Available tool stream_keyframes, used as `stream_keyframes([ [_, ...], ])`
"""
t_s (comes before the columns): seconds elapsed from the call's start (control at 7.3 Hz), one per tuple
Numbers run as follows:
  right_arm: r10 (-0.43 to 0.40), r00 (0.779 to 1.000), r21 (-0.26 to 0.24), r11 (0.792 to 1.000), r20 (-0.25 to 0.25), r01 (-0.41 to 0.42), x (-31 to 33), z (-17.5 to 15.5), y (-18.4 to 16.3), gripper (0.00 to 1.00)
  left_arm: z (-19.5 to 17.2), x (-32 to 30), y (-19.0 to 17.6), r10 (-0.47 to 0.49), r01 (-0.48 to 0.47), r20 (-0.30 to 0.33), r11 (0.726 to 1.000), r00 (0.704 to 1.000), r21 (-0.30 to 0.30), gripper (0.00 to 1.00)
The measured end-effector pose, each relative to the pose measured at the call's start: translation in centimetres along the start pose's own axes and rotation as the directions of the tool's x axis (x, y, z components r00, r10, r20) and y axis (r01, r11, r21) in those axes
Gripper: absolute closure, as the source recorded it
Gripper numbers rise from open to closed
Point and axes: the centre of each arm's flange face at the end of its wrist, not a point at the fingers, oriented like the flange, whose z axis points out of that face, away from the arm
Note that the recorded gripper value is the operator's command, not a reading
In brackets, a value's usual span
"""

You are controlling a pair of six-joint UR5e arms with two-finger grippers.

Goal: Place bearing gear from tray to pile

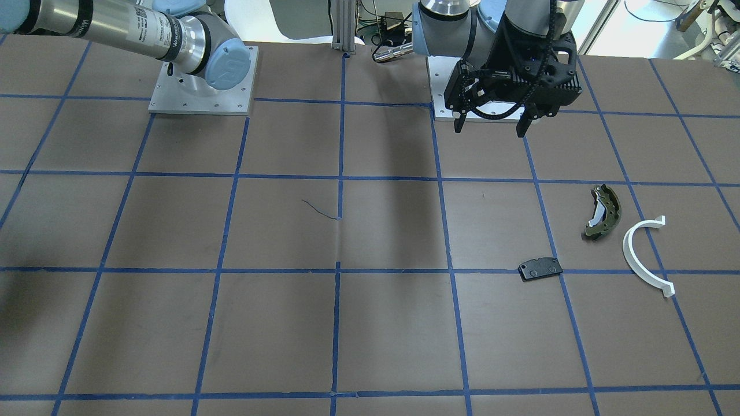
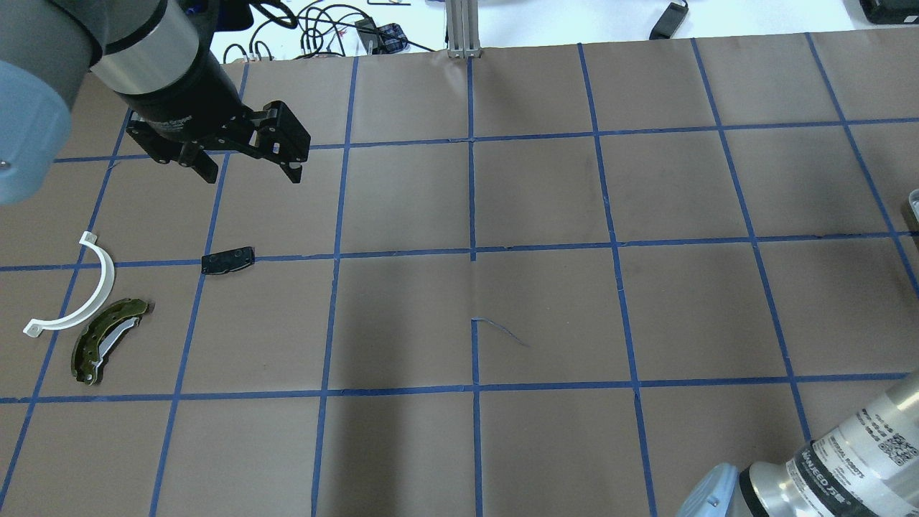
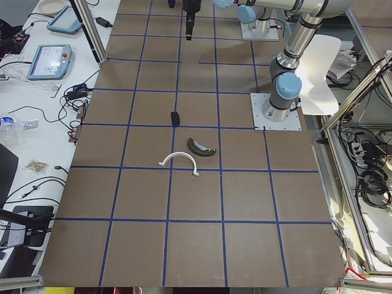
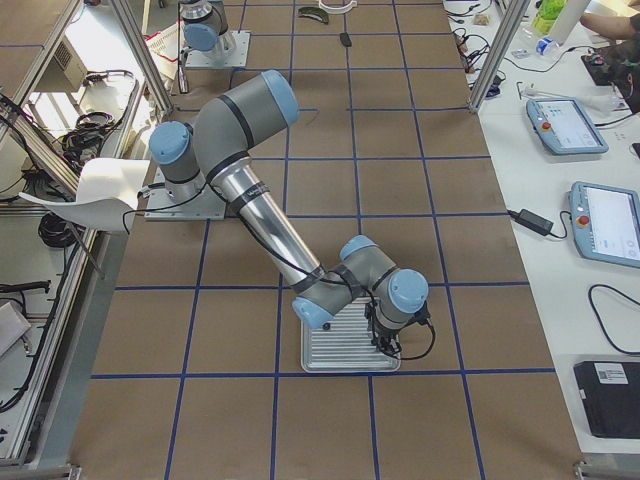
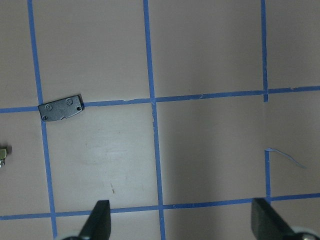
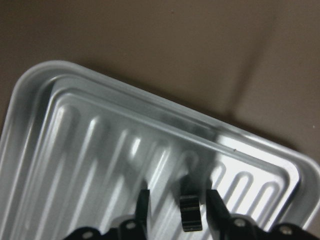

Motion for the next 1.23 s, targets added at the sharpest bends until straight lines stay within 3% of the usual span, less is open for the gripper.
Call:
stream_keyframes([
  [0.55,0.000,1.000,-0.013,1.000,-0.006,0.000,-0.5,-2.9,0.5,1.00,0.0,0.0,0.0,0.000,0.000,0.000,1.000,1.000,0.000,0.00],
  [0.96,0.116,0.991,-0.033,0.993,0.070,-0.114,-5.8,-12.1,-0.7,1.00,0.0,0.0,0.0,0.000,0.000,0.000,1.000,1.000,0.000,0.00],
  [1.23,0.182,0.980,-0.004,0.983,0.084,-0.182,-12.2,-19.3,-4.2,1.00,0.0,0.0,0.0,0.000,0.000,0.000,1.000,1.000,0.000,0.00],
])
